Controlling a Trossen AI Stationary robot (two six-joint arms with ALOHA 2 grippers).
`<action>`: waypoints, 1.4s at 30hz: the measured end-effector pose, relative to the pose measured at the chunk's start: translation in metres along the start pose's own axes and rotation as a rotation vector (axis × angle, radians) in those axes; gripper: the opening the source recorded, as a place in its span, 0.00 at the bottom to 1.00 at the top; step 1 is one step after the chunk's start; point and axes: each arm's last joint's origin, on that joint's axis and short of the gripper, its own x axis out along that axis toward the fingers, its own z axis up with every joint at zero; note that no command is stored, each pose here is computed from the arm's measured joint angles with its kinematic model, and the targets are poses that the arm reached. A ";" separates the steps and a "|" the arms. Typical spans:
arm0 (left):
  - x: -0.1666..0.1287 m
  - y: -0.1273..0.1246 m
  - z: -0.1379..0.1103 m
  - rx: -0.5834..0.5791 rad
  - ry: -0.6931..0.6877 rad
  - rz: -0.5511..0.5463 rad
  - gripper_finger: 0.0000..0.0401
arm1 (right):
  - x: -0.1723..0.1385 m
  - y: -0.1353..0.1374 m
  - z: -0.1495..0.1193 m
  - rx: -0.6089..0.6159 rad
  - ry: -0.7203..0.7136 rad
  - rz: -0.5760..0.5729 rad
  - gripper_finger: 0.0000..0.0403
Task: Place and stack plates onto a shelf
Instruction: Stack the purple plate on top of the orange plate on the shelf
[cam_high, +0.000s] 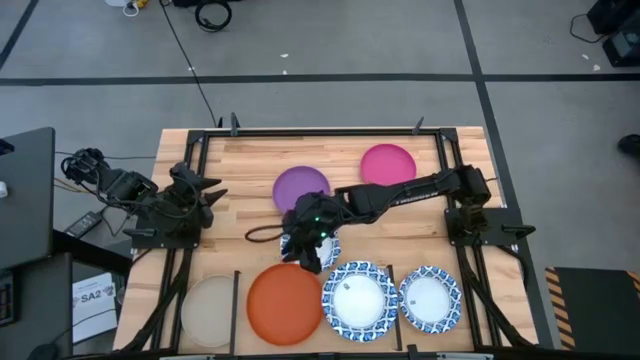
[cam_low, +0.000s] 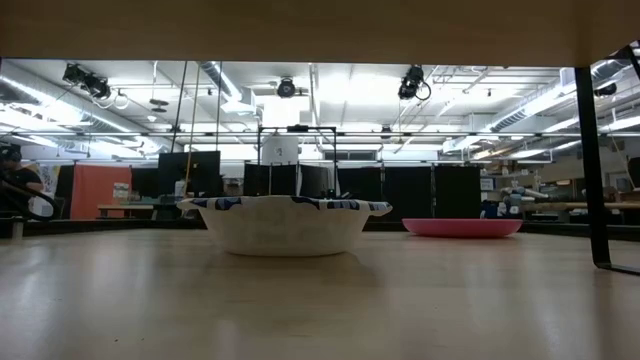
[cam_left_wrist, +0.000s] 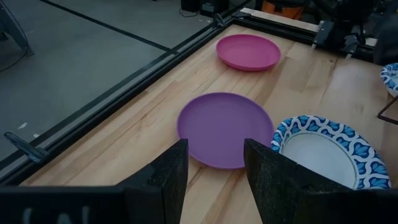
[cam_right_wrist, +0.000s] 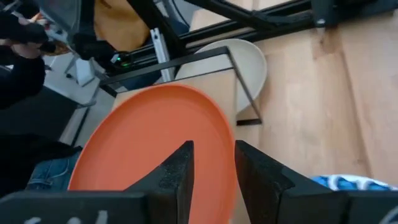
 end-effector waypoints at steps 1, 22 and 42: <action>0.000 0.000 0.000 -0.002 -0.003 0.002 0.40 | -0.004 0.001 0.002 -0.002 -0.011 -0.004 0.30; 0.010 -0.010 0.026 -0.131 -0.114 -0.042 0.40 | -0.087 0.046 -0.029 -0.156 0.138 -0.313 0.30; 0.161 0.054 0.052 -0.221 0.197 -0.122 0.40 | -0.202 -0.003 -0.103 -0.055 -0.201 -0.458 0.30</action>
